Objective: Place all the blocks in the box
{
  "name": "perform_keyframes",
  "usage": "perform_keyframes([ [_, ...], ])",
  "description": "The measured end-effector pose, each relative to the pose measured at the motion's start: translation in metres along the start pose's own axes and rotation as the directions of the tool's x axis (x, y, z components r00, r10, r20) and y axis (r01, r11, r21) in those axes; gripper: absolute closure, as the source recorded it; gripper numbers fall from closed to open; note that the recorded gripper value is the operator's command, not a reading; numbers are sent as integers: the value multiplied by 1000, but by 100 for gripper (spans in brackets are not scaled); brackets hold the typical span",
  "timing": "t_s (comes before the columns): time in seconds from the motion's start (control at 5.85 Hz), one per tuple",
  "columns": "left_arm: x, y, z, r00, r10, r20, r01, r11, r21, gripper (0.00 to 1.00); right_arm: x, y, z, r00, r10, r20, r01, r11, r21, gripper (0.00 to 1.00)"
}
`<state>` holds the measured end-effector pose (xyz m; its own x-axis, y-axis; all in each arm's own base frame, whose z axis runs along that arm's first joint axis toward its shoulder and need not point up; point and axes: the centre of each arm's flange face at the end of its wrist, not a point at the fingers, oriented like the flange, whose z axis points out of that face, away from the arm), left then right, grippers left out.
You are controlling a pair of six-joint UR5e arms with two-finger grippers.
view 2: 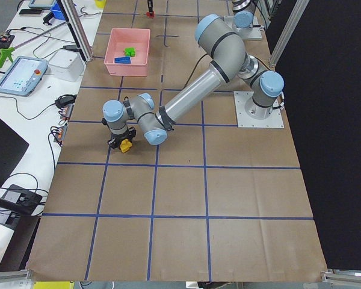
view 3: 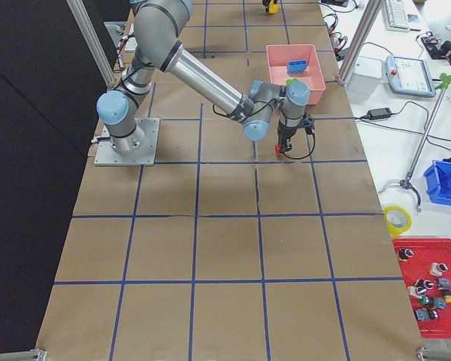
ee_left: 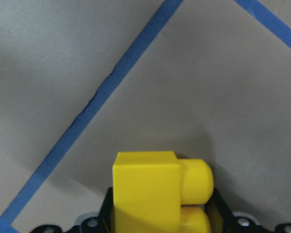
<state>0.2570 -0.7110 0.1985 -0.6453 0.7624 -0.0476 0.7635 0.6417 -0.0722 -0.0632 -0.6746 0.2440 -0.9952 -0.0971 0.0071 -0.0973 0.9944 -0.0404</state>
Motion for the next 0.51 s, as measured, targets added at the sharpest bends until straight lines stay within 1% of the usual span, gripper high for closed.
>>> perform_keyframes([
  [0.17, -9, -4, -32, 999, -35, 39, 35, 999, 6, 94, -19, -18, -41, 999, -23, 44, 22, 1000, 19, 92],
  [0.34, -16, -10, -77, 994, -91, 61, 91, 996, 14, 94, -54, -35, -73, 993, -30, 116, 26, 999, 30, 91],
  [0.51, -17, -15, -123, 982, -181, 53, 180, 983, 20, 94, -98, -51, -96, 981, -6, 192, -4, 999, 52, 91],
])
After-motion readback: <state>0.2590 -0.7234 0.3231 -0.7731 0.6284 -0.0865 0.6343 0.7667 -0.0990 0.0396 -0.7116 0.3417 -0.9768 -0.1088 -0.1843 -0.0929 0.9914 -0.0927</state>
